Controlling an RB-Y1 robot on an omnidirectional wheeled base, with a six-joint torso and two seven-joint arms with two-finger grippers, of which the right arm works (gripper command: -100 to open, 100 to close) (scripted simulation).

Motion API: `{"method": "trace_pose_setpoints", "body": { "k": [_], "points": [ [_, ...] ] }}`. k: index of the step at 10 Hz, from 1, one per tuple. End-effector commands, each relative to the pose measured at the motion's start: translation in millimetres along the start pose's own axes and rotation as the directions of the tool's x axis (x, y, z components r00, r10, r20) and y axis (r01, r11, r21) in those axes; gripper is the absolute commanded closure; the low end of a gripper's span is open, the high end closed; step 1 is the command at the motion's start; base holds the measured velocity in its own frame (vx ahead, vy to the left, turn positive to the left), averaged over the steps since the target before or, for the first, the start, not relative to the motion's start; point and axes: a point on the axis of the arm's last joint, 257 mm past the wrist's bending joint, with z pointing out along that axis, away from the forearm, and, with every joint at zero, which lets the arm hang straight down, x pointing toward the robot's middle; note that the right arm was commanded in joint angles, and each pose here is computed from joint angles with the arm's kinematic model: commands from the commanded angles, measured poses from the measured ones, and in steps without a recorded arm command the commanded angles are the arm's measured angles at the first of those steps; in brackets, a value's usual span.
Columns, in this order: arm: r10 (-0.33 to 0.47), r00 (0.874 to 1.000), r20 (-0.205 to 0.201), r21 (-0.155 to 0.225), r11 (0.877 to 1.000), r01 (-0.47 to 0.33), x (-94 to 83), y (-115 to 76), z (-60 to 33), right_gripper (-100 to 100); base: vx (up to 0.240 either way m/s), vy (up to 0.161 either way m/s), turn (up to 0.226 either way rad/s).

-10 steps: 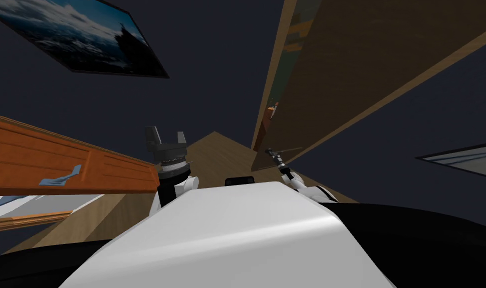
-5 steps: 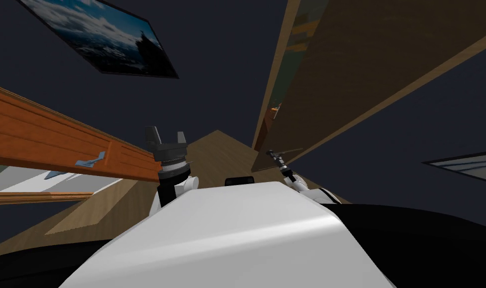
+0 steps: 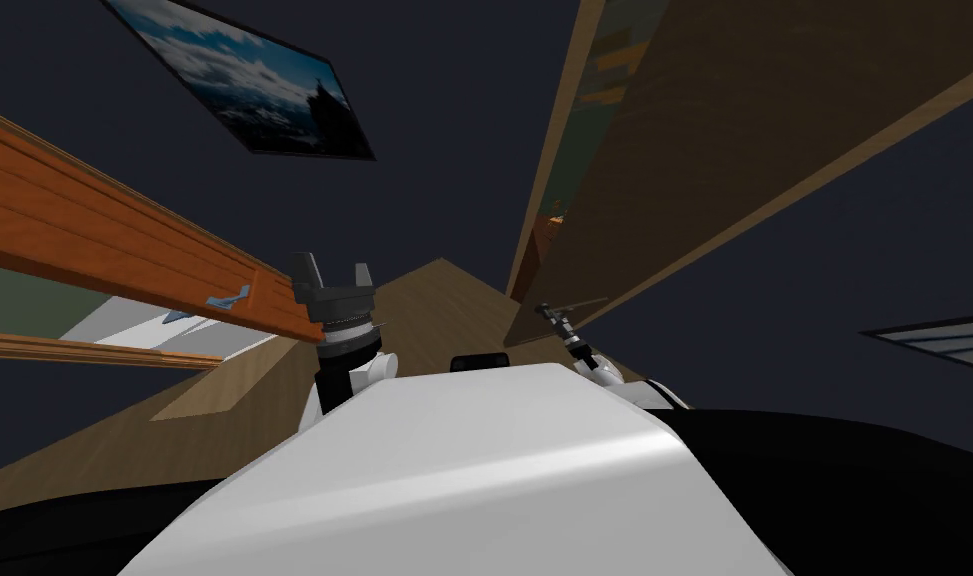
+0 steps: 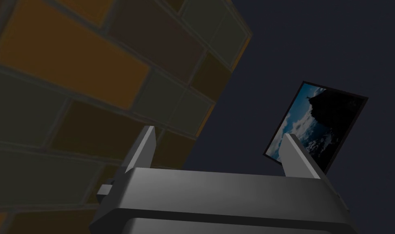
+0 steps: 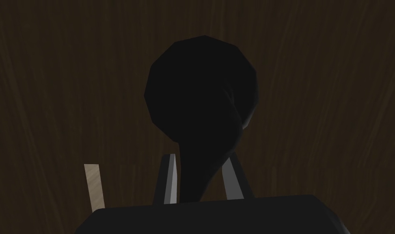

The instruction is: Pull the door open

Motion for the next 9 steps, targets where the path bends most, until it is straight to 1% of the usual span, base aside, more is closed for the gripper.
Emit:
{"method": "trace_pose_setpoints", "body": {
  "k": [1,2,3,4,5,9],
  "points": [
    [-0.007,1.000,-0.003,-0.006,1.000,0.007,-5.6,3.7,-10.5,100,-0.109,-0.034,0.124],
    [-0.007,1.000,-0.007,-0.007,1.000,0.007,-6.2,4.1,-16.2,100,-0.159,-0.082,0.155],
    [-0.003,1.000,-0.005,-0.004,1.000,0.003,-2.8,1.4,-10.8,100,-0.072,-0.042,0.042],
    [-0.001,1.000,-0.010,-0.004,1.000,0.001,-2.2,1.1,-16.1,100,-0.125,-0.063,0.168],
    [-0.002,1.000,-0.011,-0.005,1.000,0.002,-2.5,1.2,-17.4,100,-0.167,-0.065,0.146],
    [-0.004,1.000,-0.017,-0.007,1.000,0.004,-5.0,2.5,-29.4,100,-0.172,-0.091,0.157]
  ]
}}
